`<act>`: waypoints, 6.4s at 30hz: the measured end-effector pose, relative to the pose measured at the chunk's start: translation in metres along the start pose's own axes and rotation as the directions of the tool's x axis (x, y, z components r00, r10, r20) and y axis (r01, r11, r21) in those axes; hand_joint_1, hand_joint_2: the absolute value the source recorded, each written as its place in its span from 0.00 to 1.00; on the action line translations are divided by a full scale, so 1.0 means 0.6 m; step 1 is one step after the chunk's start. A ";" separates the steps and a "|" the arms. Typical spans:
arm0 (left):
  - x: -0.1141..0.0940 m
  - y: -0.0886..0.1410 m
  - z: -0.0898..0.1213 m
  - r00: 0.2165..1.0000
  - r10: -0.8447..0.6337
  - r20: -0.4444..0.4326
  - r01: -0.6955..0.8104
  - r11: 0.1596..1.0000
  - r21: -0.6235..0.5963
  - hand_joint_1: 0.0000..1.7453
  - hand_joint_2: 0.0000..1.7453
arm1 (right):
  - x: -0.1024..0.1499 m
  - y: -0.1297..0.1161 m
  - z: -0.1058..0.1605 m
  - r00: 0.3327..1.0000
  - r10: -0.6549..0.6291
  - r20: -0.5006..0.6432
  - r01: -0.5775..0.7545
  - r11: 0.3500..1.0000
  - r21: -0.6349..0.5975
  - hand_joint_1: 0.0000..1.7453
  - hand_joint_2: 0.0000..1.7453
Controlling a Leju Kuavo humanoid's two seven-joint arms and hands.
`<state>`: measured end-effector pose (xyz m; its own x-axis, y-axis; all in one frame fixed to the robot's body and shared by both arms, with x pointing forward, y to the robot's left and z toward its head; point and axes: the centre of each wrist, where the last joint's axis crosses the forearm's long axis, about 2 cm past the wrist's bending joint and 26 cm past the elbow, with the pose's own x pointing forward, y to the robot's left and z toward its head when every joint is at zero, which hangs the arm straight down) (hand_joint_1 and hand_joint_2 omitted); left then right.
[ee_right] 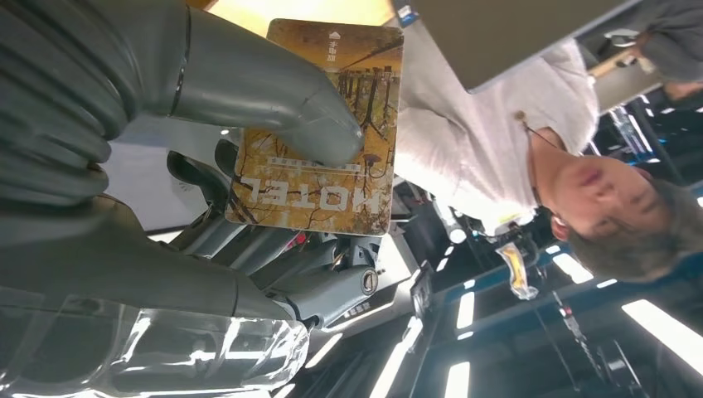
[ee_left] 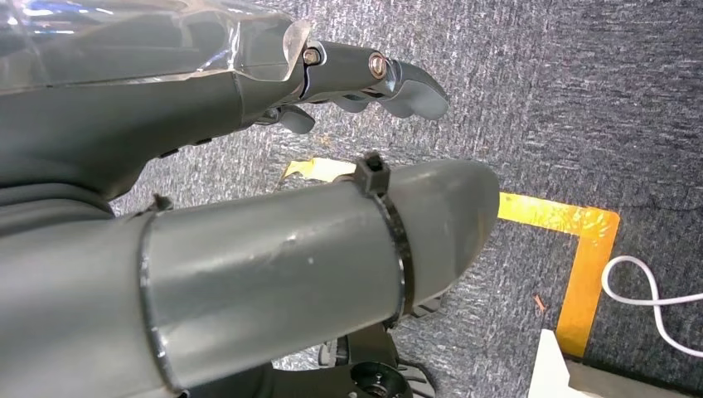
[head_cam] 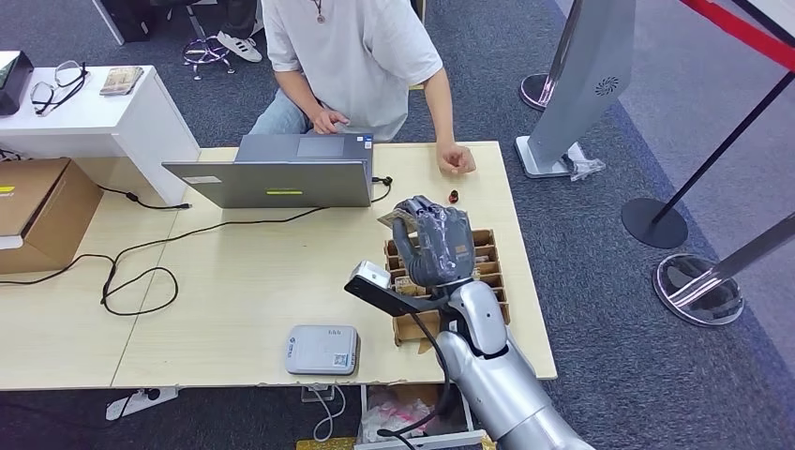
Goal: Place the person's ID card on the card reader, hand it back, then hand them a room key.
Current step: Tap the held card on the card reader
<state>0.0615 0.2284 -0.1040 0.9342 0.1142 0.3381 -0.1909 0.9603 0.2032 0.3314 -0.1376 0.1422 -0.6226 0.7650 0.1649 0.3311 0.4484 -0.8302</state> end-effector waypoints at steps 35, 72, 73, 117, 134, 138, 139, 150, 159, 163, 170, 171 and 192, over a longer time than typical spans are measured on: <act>-0.017 0.006 0.002 1.000 -0.009 -0.003 0.009 1.000 0.004 0.00 0.00 | 0.026 -0.030 0.067 0.959 -0.281 0.029 0.280 0.960 0.024 1.00 1.00; -0.018 0.017 -0.003 0.997 -0.039 -0.062 0.037 0.999 -0.034 0.00 0.00 | 0.026 0.076 0.023 0.488 -0.745 -0.455 0.856 0.511 0.082 1.00 1.00; -0.018 0.017 -0.003 0.997 -0.039 -0.063 0.037 0.999 -0.033 0.00 0.00 | 0.025 0.078 0.022 0.496 -0.737 -0.459 0.850 0.520 0.084 1.00 1.00; -0.023 0.015 0.000 0.997 0.010 -0.079 -0.011 1.000 -0.015 0.00 0.00 | 0.078 0.069 0.104 0.502 -0.745 -0.439 0.864 0.458 0.211 1.00 1.00; -0.019 0.008 0.001 0.998 0.002 -0.062 -0.004 1.000 -0.031 0.00 0.00 | 0.105 0.074 0.112 0.445 -0.772 -0.453 0.895 0.368 0.253 1.00 1.00; -0.018 0.008 0.001 0.998 0.001 -0.062 -0.003 0.999 -0.034 0.00 0.00 | 0.107 0.075 0.112 0.440 -0.770 -0.461 0.898 0.359 0.256 1.00 1.00; -0.018 0.008 0.001 0.998 0.001 -0.062 -0.003 0.999 -0.034 0.00 0.00 | 0.107 0.076 0.112 0.439 -0.770 -0.462 0.898 0.359 0.256 1.00 1.00; -0.012 0.000 0.002 0.998 0.009 -0.067 -0.011 0.999 -0.033 0.00 0.00 | 0.103 0.104 0.117 0.432 -0.715 -0.549 0.902 0.335 0.274 1.00 1.00; -0.012 0.000 0.002 0.998 0.009 -0.067 -0.012 0.999 -0.033 0.00 0.00 | 0.102 0.110 0.118 0.436 -0.698 -0.569 0.900 0.340 0.273 1.00 1.00; -0.012 0.000 0.002 0.998 0.008 -0.068 -0.010 0.999 -0.033 0.00 0.00 | 0.094 0.115 0.119 0.471 -0.657 -0.589 0.881 0.391 0.268 1.00 1.00; -0.012 0.000 0.002 0.998 0.008 -0.069 -0.010 0.999 -0.034 0.00 0.00 | 0.090 0.123 0.126 0.534 -0.565 -0.629 0.834 0.473 0.283 1.00 1.00; -0.012 0.000 0.002 0.998 0.007 -0.069 -0.009 0.999 -0.034 0.00 0.00 | 0.090 0.123 0.126 0.538 -0.557 -0.632 0.831 0.478 0.285 1.00 1.00; -0.011 0.000 0.002 0.997 0.000 -0.083 -0.003 0.999 -0.039 0.00 0.00 | 0.115 0.125 0.070 0.568 -0.567 -0.596 0.821 0.443 0.360 1.00 1.00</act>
<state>0.0551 0.2273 -0.1050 0.9561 0.1347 0.2605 -0.1819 0.9691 0.1667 0.2834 -0.0710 0.0690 -0.1190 0.4557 0.8821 -0.6198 0.6600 -0.4245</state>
